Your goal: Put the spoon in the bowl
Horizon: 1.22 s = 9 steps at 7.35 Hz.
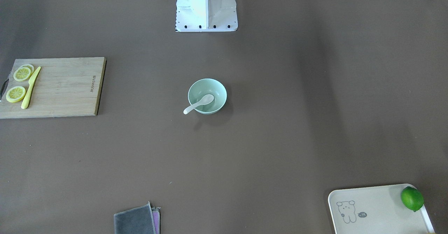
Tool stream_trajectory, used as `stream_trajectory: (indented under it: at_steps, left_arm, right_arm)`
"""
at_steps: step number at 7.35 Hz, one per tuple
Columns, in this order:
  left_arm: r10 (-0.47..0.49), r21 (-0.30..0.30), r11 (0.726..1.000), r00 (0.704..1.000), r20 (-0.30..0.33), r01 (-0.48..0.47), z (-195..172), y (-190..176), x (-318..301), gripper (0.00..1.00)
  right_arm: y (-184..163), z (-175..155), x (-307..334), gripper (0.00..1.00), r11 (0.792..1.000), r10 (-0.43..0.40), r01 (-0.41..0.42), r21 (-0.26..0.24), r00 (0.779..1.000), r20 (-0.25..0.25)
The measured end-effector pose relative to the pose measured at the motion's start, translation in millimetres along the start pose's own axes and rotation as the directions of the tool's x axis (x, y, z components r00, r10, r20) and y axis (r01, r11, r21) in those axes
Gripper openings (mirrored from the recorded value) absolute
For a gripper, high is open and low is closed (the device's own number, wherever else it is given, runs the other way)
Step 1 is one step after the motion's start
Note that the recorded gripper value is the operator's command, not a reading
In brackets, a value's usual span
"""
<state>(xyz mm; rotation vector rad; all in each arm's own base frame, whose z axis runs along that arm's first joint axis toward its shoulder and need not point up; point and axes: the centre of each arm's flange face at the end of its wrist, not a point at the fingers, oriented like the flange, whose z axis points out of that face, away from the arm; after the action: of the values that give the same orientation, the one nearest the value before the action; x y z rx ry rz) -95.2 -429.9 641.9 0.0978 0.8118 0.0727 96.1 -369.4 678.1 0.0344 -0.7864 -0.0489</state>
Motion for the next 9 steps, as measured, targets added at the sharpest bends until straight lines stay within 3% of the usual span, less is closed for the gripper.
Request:
stream_trajectory:
  at_steps: [2, 9]
  left_arm:
    - [0.001, 0.001, 1.000, 1.000, 0.001, -0.001, -0.7, 0.0, 0.3, 0.98]
    - [0.017, 0.001, 1.000, 0.999, 0.034, -0.017, -3.0, 12.4, 0.9, 0.98]
  right_arm:
    - [10.7, 9.3, 11.6, 1.00, 0.999, 0.035, -0.035, -0.011, 0.999, 0.035]
    - [10.6, 8.4, 11.4, 1.00, 0.999, 0.033, -0.032, -0.007, 0.999, 0.039]
